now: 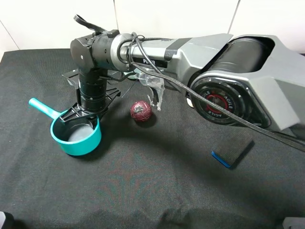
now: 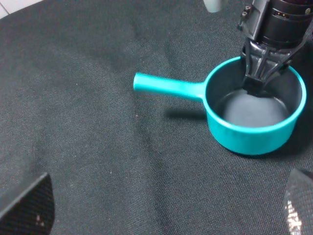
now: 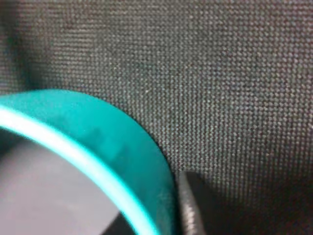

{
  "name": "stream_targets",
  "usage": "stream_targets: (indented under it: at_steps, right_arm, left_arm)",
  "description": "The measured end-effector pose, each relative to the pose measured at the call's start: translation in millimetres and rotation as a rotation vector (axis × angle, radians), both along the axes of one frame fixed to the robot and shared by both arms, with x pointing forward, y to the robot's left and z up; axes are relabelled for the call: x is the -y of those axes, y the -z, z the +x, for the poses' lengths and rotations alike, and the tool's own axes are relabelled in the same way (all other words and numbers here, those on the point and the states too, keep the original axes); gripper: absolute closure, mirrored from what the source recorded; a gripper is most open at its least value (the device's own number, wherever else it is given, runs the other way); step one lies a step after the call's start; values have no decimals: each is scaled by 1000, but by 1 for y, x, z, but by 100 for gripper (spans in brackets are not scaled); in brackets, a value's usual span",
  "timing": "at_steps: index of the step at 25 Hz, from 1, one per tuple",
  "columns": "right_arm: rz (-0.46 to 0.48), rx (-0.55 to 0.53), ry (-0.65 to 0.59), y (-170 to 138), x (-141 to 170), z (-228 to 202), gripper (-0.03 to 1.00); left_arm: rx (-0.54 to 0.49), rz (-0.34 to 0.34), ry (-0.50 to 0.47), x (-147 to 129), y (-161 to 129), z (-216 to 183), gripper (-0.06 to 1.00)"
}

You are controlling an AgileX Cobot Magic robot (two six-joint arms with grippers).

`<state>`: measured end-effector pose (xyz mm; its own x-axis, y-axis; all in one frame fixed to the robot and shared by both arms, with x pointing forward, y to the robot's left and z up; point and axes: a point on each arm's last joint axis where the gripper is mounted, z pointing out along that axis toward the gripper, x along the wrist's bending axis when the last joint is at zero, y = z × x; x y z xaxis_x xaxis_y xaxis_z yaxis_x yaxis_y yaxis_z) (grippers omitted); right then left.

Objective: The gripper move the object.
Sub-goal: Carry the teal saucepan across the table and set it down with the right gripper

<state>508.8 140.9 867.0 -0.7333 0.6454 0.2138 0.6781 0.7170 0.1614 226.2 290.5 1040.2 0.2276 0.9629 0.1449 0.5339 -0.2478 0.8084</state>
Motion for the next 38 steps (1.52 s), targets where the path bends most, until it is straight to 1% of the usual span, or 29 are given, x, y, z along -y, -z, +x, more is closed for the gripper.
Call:
stream_targets:
  at_steps: [8, 15, 29, 38]
  right_arm:
    - [-6, 13, -7, 0, 1, 1, 96]
    - [-22, 5, 12, -2, 2, 1, 96]
    - [-15, 11, 1, -35, 6, -2, 96]
    - [15, 30, -19, -71, 0, 1, 96]
  left_arm:
    - [0, 0, 0, 0, 0, 0, -5]
    - [0, 0, 0, 0, 0, 0, -5]
    - [0, 1, 0, 0, 0, 0, -5]
    - [0, 1, 0, 0, 0, 0, -5]
